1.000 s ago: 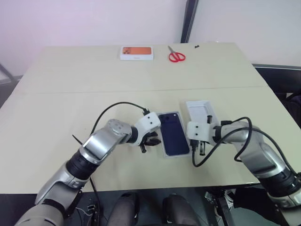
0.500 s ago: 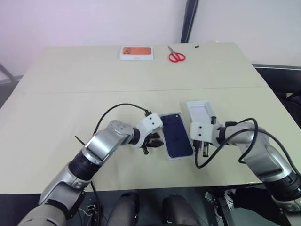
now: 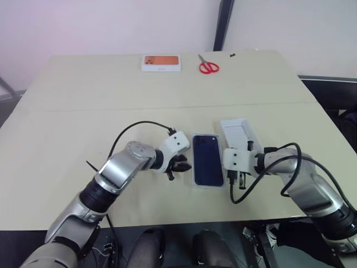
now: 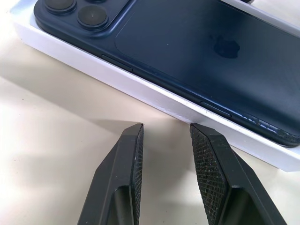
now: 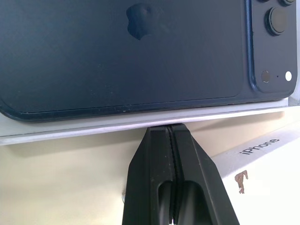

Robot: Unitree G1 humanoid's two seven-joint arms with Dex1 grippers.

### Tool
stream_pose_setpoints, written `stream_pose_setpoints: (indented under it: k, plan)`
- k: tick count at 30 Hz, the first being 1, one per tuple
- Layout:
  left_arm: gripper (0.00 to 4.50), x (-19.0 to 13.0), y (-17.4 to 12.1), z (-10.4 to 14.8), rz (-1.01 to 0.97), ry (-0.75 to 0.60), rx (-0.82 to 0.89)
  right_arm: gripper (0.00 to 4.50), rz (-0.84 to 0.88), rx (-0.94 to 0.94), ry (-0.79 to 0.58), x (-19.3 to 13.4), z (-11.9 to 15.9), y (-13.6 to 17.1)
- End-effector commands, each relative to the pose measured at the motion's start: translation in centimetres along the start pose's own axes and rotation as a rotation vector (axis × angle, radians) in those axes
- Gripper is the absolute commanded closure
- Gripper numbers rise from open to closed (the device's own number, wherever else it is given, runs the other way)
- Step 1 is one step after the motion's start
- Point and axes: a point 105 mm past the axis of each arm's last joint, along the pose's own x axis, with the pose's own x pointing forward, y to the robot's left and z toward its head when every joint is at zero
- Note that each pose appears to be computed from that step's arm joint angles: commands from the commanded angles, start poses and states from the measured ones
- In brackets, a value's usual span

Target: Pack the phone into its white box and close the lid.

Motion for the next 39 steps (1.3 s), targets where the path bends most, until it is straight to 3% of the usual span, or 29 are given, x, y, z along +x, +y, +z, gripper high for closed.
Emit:
stream_pose_setpoints:
  k: [1, 14, 17, 22, 26, 30, 34, 39]
  plan:
    - [2.82, -0.1, -1.1, 1.1, -0.043, -0.042, 0.041, 4.50, -0.004, -0.028, -0.049, 0.0, 1.2, -0.2]
    - [2.82, -0.4, -0.9, 0.9, -0.041, -0.032, 0.049, 4.50, -0.030, -0.005, -0.031, -0.9, 0.4, -1.3]
    - [2.91, -1.2, 0.5, 1.8, 0.022, -0.086, 0.041, 3.63, -0.019, 0.048, -0.052, -2.2, 0.5, -2.0]
    - [2.91, -4.0, 3.0, 5.1, 0.115, -0.296, 0.005, 1.16, -0.085, 0.209, -0.147, -4.6, 1.4, -4.2]
    - [2.91, -6.2, 3.7, 5.9, 0.118, -0.410, 0.011, 1.16, -0.123, 0.492, -0.125, -4.7, 0.4, -5.1]
    - [2.91, -7.7, 3.4, 4.2, 0.068, -0.407, 0.117, 1.16, -0.138, 0.757, -0.067, -3.7, -0.3, -5.1]
    - [2.91, -9.2, 2.7, 2.6, -0.008, -0.392, 0.190, 1.16, -0.140, 0.927, -0.011, -3.0, -0.6, -4.6]
    - [2.91, -9.9, 1.5, 1.0, -0.071, -0.357, 0.263, 1.16, -0.150, 1.001, 0.068, -2.2, -1.2, -3.8]
